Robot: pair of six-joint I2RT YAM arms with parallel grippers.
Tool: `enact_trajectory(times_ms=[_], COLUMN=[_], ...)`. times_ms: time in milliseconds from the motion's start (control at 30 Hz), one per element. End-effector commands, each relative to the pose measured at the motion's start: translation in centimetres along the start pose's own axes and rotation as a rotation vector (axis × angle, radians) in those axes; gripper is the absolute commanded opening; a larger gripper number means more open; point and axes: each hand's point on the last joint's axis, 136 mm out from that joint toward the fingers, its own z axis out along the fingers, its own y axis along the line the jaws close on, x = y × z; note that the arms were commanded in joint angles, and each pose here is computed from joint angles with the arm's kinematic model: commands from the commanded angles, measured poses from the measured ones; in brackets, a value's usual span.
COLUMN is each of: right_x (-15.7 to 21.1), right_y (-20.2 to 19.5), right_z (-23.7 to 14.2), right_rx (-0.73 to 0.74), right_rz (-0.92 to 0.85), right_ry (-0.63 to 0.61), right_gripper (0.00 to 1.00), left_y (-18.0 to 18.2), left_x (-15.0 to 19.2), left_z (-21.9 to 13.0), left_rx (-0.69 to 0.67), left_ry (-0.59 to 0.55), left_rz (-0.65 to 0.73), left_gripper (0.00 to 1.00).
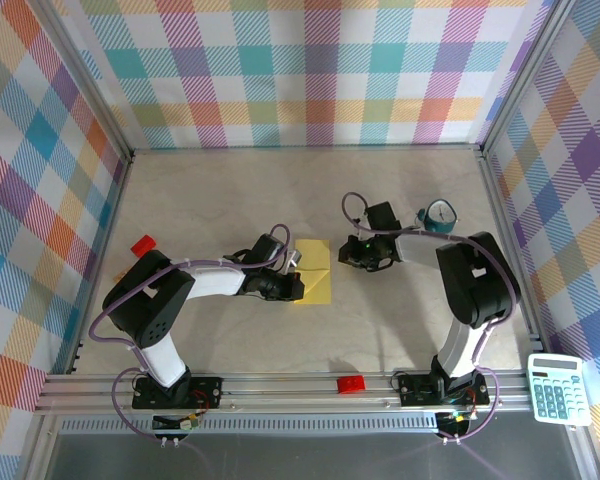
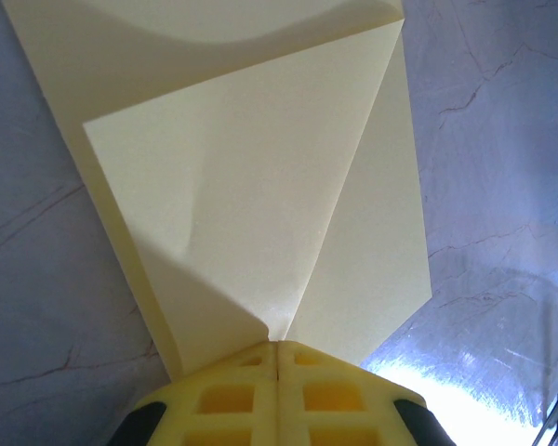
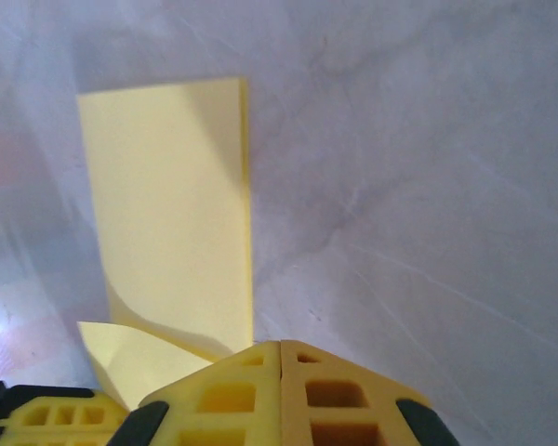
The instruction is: Fold a paper plane with a square sheet of paper (fold left side to right side)
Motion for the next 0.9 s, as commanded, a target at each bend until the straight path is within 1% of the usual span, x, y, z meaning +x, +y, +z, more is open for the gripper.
enact_trajectory(times_ms=[0,133,233,333,500,667,867], right_x=[0.8,3.0,4.0,4.4,5.4,6.3,7.1], right_y=[2.7,5.4,6.0,5.3,3.3,1.3,0.4], right_z=[-0.2,1.5,2.5,3.4,4.7,4.8,4.9], right_rx=[-0.065,-0.147,-0.164,-0.141,-0.063,0.025,0.051], right_rz=[-0.037,-0.044,-0.047,-0.038,-0.02,0.004,0.02], right_ry=[0.018,0.086,0.121,0.143,0.208,0.23,0.254], right_gripper=[0.0,0.0,0.0,0.0,0.0,0.0,0.0], left_y=[2.5,2.3,2.2,2.0,1.0,-0.6,-2.8], left_x=[2.7,2.5,2.3,2.0,0.8,-0.6,-1.8], left_z=[0.4,0.4,0.4,0.4,0.1,-0.6,-1.2], left_rx=[-0.111,-0.11,-0.106,-0.1,-0.076,-0.042,0.033], left_ry=[0.104,0.105,0.1,0.095,0.077,0.053,0.031], left_rz=[-0.046,-0.042,-0.037,-0.035,-0.017,0.007,0.036], left_gripper=[0.0,0.0,0.0,0.0,0.0,0.0,0.0])
